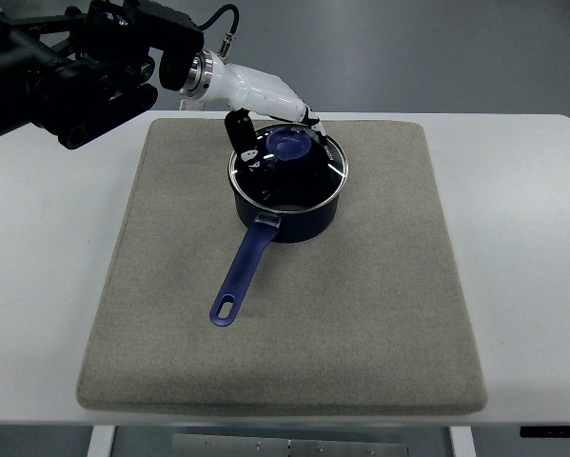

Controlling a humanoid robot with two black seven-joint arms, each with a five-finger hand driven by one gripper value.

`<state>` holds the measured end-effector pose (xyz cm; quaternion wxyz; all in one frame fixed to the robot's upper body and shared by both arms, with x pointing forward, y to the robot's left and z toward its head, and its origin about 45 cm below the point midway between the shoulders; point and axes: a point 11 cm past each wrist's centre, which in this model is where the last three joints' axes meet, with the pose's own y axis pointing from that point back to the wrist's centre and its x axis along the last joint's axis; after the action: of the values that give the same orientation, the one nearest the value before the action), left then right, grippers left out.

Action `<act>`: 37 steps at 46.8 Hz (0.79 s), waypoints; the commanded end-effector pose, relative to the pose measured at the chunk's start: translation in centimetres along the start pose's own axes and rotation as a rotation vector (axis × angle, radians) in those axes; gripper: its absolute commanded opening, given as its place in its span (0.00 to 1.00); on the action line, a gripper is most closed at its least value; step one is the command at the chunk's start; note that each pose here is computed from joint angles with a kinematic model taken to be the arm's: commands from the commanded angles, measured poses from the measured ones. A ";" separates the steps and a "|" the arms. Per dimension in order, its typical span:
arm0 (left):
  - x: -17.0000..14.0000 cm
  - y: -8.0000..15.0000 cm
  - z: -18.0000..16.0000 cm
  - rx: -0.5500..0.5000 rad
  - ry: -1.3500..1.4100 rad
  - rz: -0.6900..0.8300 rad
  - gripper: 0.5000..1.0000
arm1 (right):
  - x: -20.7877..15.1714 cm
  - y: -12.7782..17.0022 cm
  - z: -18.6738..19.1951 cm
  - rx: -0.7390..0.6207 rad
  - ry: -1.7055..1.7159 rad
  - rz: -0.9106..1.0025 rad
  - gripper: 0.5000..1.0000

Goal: Open pot lid and place left with left hand
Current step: 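Close the left hand fingers around the blue knob of the glass lid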

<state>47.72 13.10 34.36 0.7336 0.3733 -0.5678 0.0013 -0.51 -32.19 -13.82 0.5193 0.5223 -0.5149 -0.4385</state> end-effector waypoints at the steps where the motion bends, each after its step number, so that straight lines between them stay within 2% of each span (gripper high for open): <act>1: 0.1 0.0 0.0 0.001 -0.002 0.000 0.89 | 0.0 0.0 0.0 -0.001 0.000 0.000 0.83; 8: -0.1 0.0 0.0 -0.001 -0.001 -0.003 0.93 | 0.0 0.0 0.0 0.001 -0.002 0.000 0.83; 18: 0.0 -0.1 0.1 -0.004 -0.001 -0.002 0.87 | 0.0 0.0 0.0 -0.001 0.000 0.000 0.83; 23: -0.1 -0.1 0.1 -0.002 -0.003 -0.003 0.76 | 0.0 0.0 0.0 -0.001 0.000 0.000 0.83; 26: 0.0 0.0 0.0 0.000 -0.003 -0.003 0.66 | 0.0 0.0 0.0 -0.001 0.000 0.000 0.83; 34: 0.0 0.0 0.0 0.003 -0.008 -0.006 0.54 | 0.0 0.0 0.0 0.000 0.001 0.000 0.83; 37: 0.0 0.1 -0.1 0.005 -0.009 -0.005 0.41 | 0.0 0.0 0.0 0.001 0.000 0.000 0.83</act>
<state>47.71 13.15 34.26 0.7312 0.3759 -0.5693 -0.0016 -0.51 -32.19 -13.82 0.5195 0.5222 -0.5148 -0.4386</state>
